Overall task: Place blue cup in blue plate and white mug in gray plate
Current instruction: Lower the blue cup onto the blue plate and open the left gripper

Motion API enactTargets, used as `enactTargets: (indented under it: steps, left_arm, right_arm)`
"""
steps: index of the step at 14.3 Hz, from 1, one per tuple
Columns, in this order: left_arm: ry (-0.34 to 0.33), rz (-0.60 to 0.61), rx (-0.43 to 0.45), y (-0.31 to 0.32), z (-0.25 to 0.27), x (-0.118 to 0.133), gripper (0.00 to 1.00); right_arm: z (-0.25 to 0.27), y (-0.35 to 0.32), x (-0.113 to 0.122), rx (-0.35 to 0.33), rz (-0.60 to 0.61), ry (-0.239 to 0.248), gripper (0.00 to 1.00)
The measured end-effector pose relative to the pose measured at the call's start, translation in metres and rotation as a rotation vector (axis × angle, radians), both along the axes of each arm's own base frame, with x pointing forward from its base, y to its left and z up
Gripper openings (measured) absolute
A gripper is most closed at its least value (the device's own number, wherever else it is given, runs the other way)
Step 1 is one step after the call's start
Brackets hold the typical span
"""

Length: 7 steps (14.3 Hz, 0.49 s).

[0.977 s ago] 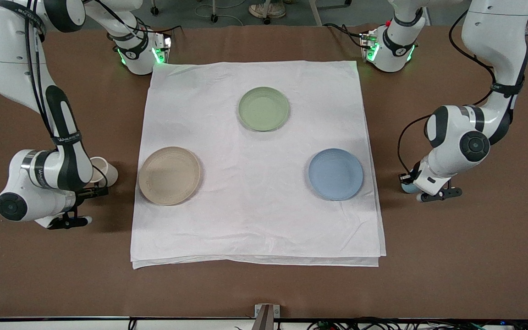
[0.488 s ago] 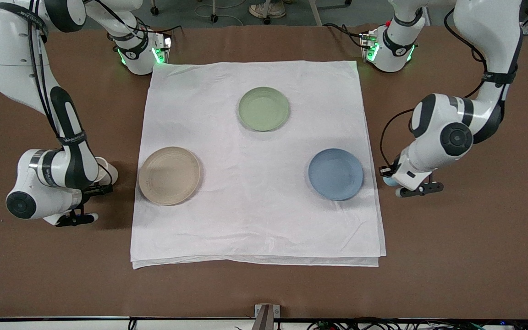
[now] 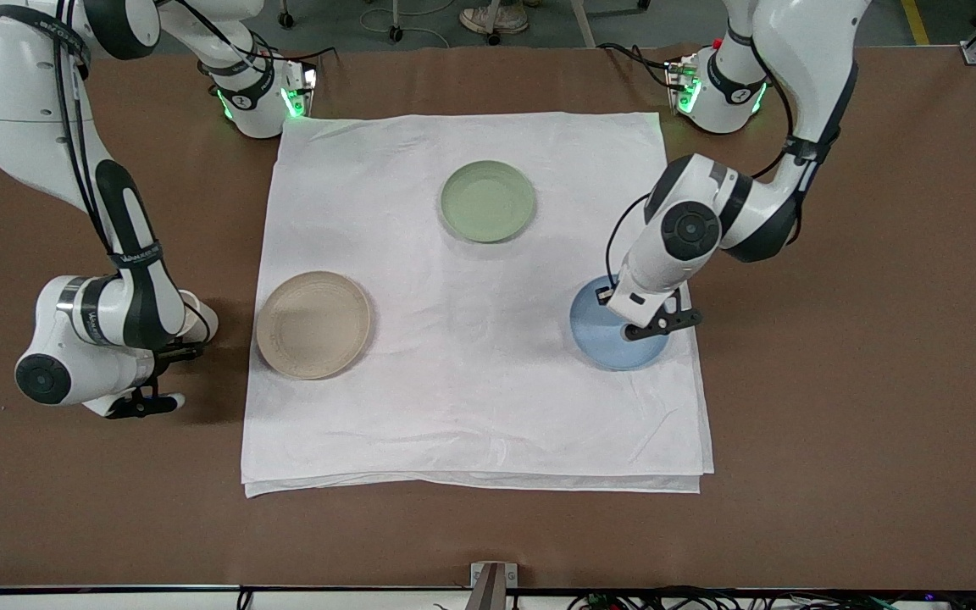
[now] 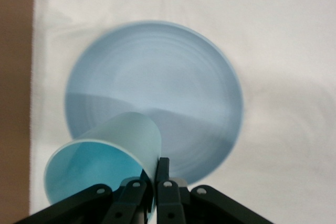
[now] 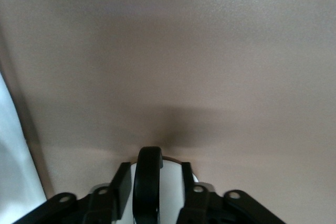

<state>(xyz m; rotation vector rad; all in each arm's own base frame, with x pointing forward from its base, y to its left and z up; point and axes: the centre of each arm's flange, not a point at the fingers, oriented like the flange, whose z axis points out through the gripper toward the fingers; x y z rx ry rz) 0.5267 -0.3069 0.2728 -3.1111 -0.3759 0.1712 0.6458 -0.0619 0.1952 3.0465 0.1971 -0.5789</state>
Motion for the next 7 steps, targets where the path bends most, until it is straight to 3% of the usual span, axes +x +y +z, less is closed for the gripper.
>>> enactTargets:
  steps: [1,3,4,7]
  left_arm:
    - [-0.008,0.003,0.015,-0.011,-0.009,-0.003,0.05]
    - [-0.013,0.001,0.039,-0.020,-0.027,-0.005,0.05]
    - [-0.009,-0.001,0.045,-0.022,-0.034,-0.005,0.05]
    - [-0.010,0.001,0.044,-0.022,-0.037,-0.001,0.04]
  right_arm:
    - [0.000,0.000,0.000,0.000,-0.001,0.003,0.26]
    - [-0.001,0.000,-0.002,0.001,-0.002,0.013,0.19]
    - [-0.001,0.001,-0.002,0.003,-0.002,0.018,0.11]
    - [0.001,0.010,-0.002,0.014,0.009,0.028,0.10]
